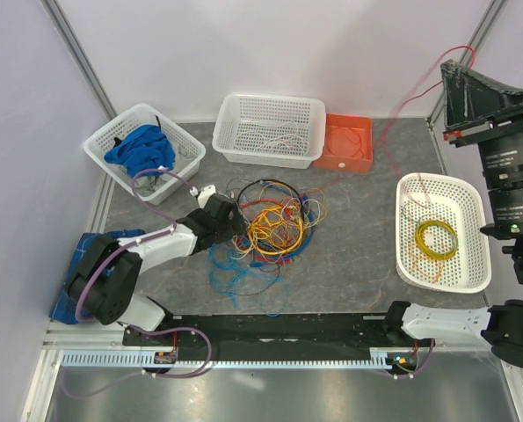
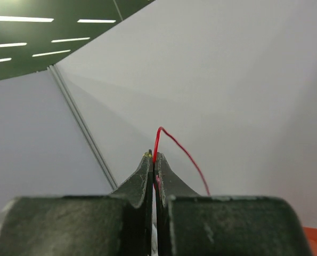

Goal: Untangle the cables

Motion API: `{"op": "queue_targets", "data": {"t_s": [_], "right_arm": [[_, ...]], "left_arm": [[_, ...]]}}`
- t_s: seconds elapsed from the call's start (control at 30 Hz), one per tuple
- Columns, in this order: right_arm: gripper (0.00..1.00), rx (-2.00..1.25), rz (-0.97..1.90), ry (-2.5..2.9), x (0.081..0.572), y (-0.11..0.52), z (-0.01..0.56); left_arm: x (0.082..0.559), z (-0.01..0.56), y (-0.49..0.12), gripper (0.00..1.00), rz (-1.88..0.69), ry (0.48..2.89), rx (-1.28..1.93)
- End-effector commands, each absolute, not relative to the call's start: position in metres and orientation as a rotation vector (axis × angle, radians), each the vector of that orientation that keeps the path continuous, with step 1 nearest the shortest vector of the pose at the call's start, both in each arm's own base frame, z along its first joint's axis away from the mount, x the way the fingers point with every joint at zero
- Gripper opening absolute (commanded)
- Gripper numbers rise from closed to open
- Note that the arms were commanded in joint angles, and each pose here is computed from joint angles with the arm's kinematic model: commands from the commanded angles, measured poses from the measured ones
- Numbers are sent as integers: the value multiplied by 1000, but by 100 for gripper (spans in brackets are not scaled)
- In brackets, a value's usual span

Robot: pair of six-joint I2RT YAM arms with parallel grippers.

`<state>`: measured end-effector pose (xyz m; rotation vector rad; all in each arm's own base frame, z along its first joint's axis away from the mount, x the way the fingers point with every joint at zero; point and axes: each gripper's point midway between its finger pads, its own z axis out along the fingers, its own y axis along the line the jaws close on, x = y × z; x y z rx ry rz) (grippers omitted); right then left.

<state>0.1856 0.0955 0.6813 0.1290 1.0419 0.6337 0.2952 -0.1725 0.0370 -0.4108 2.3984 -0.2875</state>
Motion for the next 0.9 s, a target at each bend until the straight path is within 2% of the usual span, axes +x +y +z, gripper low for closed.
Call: {"op": "queue_targets", "data": {"t_s": [0.0, 0.17, 0.3, 0.53, 0.87], "right_arm": [[0, 109, 538, 1114, 207, 113, 658], [0, 89, 467, 1167, 222, 128, 638], [0, 80, 427, 1184, 232, 137, 631], [0, 88, 259, 1219, 258, 150, 619], [0, 218, 127, 1110, 289, 148, 669]], "left_arm": [[291, 25, -179, 99, -361, 2472, -473], [293, 55, -187, 100, -454, 2404, -451], [296, 115, -185, 100, -555, 2245, -425], [279, 187, -173, 100, -671, 2046, -381], [243, 197, -152, 100, -714, 1995, -363]]}}
